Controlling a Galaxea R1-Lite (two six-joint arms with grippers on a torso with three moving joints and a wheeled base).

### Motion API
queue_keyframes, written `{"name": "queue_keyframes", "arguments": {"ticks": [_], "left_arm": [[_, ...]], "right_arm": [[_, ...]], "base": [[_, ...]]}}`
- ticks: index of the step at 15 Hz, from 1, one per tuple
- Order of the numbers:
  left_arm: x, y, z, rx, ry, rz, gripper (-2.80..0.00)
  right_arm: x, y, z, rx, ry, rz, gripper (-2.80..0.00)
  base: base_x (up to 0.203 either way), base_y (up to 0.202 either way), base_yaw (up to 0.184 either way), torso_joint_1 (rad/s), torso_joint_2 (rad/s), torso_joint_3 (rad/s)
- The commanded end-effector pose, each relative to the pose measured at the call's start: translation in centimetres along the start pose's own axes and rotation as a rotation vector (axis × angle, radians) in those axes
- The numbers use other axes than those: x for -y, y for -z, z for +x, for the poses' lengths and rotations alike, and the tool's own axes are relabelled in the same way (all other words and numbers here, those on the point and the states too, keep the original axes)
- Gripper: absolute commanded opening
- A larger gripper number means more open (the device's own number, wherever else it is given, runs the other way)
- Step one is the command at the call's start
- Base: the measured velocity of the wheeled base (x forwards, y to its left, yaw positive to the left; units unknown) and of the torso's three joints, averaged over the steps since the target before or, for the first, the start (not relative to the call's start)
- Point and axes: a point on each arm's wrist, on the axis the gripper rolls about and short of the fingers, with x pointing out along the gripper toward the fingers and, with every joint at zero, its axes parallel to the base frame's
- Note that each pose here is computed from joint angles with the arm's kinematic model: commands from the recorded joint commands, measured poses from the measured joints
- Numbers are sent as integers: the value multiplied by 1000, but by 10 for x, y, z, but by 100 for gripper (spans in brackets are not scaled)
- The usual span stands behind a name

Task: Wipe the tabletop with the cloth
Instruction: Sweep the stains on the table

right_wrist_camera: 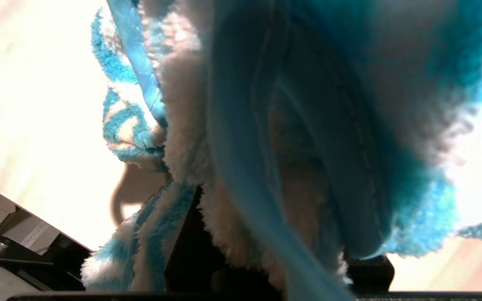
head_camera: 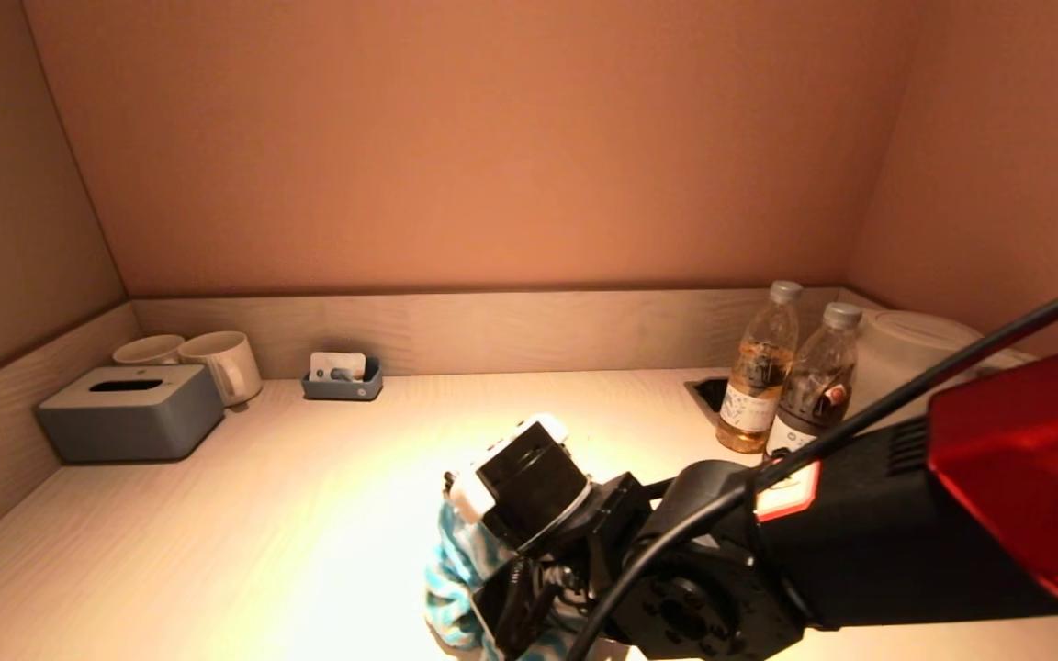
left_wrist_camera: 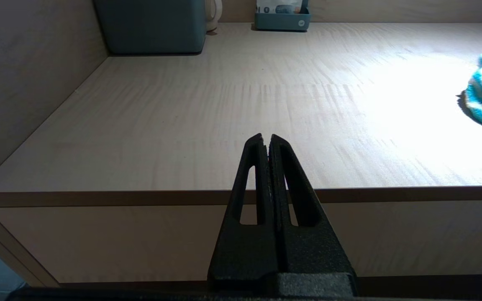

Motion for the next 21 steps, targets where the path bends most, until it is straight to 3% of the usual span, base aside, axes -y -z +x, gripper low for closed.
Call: {"name": "queue_keyframes", "arguments": {"ticks": [1, 5, 7, 11, 14, 21], "left_arm": [[0, 0, 0, 0, 0, 1, -280], [0, 0, 0, 0, 0, -1, -280], [0, 0, 0, 0, 0, -1, -280], [0, 0, 0, 0, 0, -1, -280], [0, 0, 0, 0, 0, -1, -280], [0, 0, 0, 0, 0, -1, -280]], "right_arm": [[-12, -12, 20, 11, -8, -6, -280], [-22, -30, 55, 16, 31, 0, -280], [5, -29, 73, -9, 145, 46, -280], [62, -25, 75, -38, 250, 163, -280], [95, -21, 42, -15, 298, 227, -280], [111, -21, -57, 165, 362, 285, -280]], "base": [[0, 0, 0, 0, 0, 0], [0, 0, 0, 0, 0, 0], [0, 0, 0, 0, 0, 0], [0, 0, 0, 0, 0, 0], [0, 0, 0, 0, 0, 0], [0, 0, 0, 0, 0, 0]]}}
